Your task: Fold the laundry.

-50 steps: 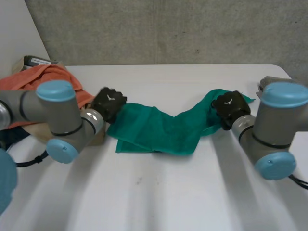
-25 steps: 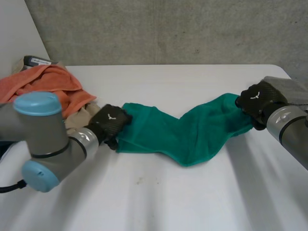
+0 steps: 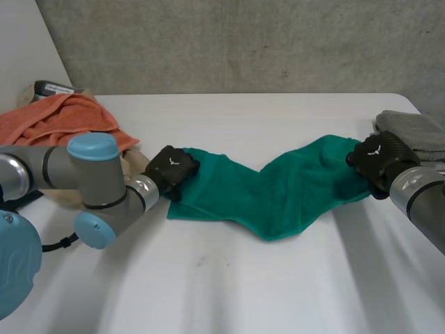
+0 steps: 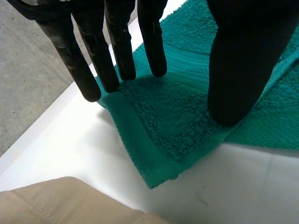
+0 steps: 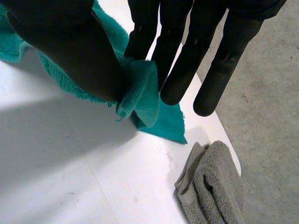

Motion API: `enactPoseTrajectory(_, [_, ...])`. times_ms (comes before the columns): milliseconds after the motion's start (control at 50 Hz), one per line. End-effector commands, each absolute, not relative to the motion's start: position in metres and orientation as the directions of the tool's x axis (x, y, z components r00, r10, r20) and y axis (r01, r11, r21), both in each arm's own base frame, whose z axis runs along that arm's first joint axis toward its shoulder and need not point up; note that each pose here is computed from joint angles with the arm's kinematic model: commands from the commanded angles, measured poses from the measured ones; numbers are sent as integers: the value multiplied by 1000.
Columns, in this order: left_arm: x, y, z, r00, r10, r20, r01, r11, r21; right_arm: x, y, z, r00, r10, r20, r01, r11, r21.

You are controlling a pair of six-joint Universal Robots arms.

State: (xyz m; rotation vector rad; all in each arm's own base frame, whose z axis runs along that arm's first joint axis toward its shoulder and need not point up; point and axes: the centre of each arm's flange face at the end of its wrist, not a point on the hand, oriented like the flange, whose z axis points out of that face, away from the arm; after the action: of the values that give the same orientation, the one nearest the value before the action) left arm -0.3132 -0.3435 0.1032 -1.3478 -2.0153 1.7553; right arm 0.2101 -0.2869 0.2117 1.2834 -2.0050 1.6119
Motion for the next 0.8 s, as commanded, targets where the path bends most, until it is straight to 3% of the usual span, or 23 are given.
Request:
enactPoseTrajectory(20, [-316,-349,103,-587,686,-430,513,-95,-853,209,-286,209,-574,-470,670,-759,-3,-652])
enactPoseTrajectory(120, [-317,-353,111,-600,668,-441,518,-97,-850,207,-286,207,-575,-472,668,-759,2,-652])
enactPoseTrajectory(220, [-321,-339,165,-659,576,-483,513,-124,-849,204,-289,213,-583,-454,674,-756,-2,-655])
enactPoseTrajectory(320, [-311,-319,204,-673,546,-499,500,-161,-851,201,-291,224,-589,-424,688,-755,-14,-655])
enactPoseTrajectory(440, [-288,-278,263,-690,501,-522,486,-212,-848,175,-294,273,-610,-287,739,-762,-45,-646])
enactPoseTrajectory(520, [-265,-251,296,-712,465,-526,479,-227,-848,159,-287,305,-564,-227,794,-805,-61,-590])
enactPoseTrajectory(580, [-254,-238,310,-726,446,-523,471,-231,-851,151,-279,309,-491,-273,827,-853,-41,-520])
enactPoseTrajectory(700, [-244,-220,292,-710,489,-507,519,-125,-846,143,-266,288,-372,-442,816,-911,6,-412])
enactPoseTrajectory(800, [-247,-243,238,-699,517,-494,593,34,-804,144,-295,237,-395,-532,749,-903,74,-424])
